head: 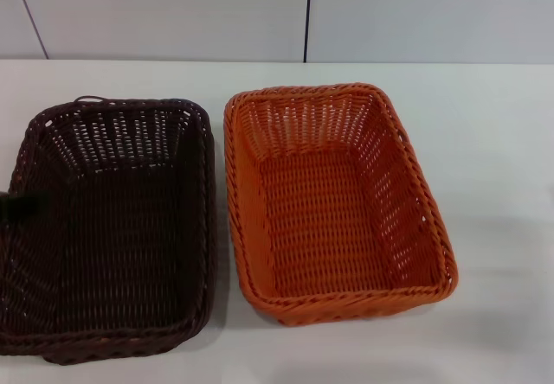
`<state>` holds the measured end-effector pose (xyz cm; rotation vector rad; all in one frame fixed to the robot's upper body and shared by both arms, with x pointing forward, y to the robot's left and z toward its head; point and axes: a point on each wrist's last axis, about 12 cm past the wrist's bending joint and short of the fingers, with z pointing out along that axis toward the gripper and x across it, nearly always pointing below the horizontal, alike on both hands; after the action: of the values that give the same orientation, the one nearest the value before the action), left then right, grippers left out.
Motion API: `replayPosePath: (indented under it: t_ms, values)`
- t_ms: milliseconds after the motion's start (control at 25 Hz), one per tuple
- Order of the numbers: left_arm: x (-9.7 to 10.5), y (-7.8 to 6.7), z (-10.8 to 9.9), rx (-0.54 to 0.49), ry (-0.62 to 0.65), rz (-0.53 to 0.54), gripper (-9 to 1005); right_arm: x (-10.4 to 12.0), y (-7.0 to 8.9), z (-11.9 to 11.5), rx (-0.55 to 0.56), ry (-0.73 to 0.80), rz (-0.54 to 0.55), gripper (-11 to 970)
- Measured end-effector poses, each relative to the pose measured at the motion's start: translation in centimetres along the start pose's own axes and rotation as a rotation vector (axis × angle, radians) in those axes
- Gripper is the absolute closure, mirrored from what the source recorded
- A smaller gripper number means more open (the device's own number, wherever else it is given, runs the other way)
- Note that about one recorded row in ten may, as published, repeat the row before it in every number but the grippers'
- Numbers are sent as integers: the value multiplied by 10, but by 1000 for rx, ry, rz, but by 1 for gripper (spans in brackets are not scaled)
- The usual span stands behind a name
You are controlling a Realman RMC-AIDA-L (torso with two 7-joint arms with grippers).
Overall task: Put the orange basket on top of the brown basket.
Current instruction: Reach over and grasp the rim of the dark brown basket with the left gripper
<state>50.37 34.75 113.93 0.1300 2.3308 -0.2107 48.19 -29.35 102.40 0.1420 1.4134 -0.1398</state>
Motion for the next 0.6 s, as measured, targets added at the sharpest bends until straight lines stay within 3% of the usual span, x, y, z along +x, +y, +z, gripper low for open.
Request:
replayPosePath:
  t_ms: [240,560,600]
  values:
    - [4,-4,13,38,61,-2,201,0,3,0,-17,0,2,138]
    - [0,-10,10,58,92,36,200,-1,4,-1,-16,-2,9,138]
    - [-1,-10,9,59,93,39,293,-1,4,-1,-16,-2,9,138]
